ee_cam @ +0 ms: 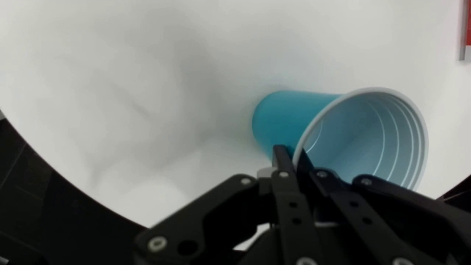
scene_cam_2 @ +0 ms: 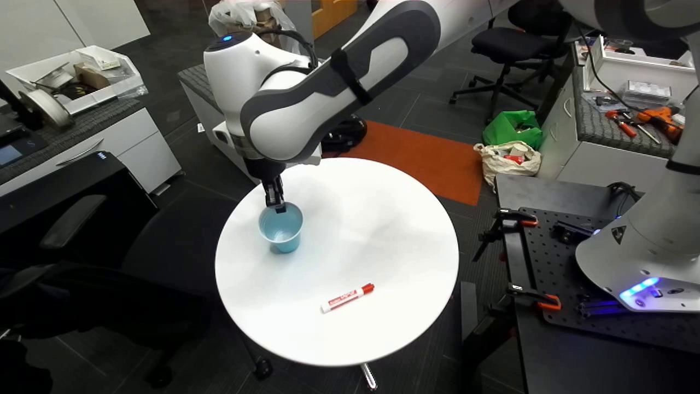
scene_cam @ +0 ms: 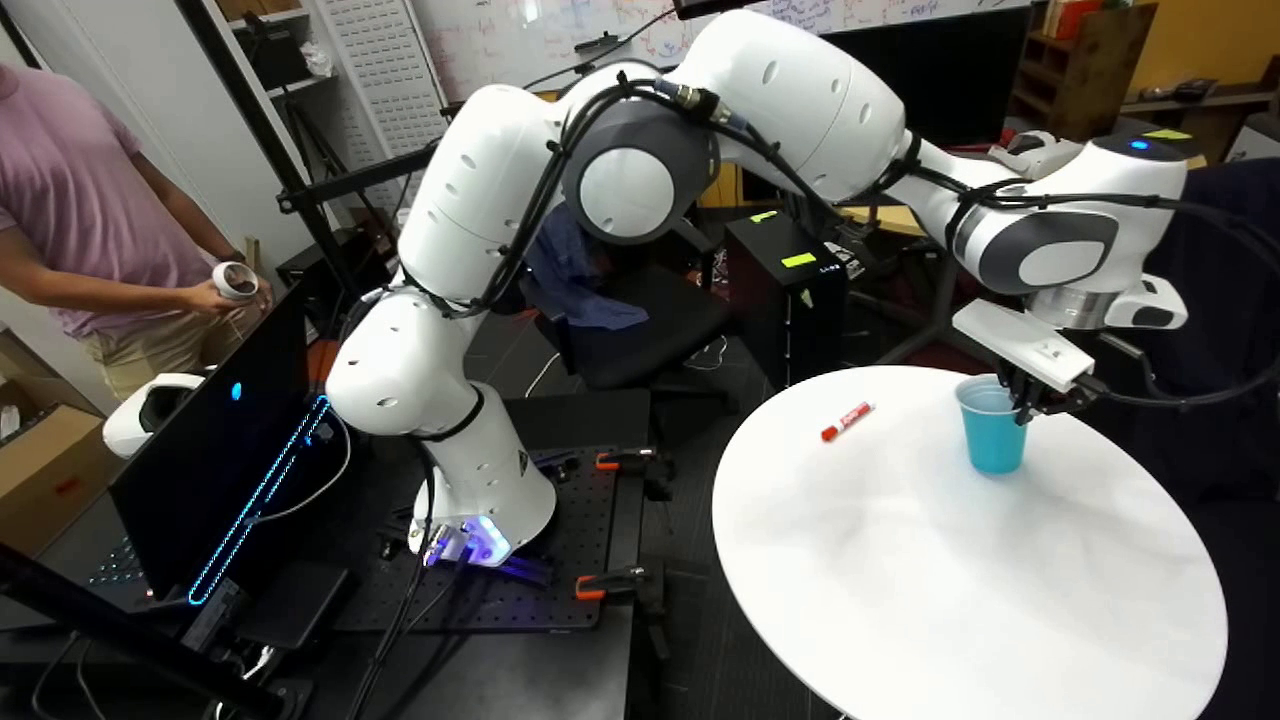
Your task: Move the cup to the opposite side of the table
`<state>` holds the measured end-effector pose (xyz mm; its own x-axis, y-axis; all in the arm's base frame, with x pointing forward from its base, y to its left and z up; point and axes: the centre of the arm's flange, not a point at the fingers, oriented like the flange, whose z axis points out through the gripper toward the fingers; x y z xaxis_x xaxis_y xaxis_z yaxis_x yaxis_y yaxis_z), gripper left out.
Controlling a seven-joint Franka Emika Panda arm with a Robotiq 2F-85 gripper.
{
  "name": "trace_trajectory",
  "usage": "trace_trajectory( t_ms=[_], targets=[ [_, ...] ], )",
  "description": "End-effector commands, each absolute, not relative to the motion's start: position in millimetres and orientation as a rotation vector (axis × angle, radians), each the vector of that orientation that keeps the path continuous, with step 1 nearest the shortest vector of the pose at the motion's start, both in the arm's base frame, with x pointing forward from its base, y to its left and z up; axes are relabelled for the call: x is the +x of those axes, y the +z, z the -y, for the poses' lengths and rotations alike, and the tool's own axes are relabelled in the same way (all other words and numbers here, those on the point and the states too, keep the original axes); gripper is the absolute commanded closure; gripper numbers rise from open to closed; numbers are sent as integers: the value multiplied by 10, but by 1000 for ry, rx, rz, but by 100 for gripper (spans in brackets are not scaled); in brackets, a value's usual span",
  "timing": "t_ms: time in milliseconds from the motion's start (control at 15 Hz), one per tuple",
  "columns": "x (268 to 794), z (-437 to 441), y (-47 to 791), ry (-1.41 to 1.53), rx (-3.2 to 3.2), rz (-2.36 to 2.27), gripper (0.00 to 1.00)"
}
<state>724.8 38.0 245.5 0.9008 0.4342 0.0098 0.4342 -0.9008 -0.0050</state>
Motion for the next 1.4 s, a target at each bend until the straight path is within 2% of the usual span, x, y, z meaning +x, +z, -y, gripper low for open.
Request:
trace_trajectory(
  t_ms=[0, 667, 1333],
  targets=[
    [7116, -344, 2803, -39, -3075, 660, 99],
    [6568, 195, 3522, -152, -3071, 428, 99],
    [5890, 971, 3436, -151, -3021, 102, 99]
  ],
)
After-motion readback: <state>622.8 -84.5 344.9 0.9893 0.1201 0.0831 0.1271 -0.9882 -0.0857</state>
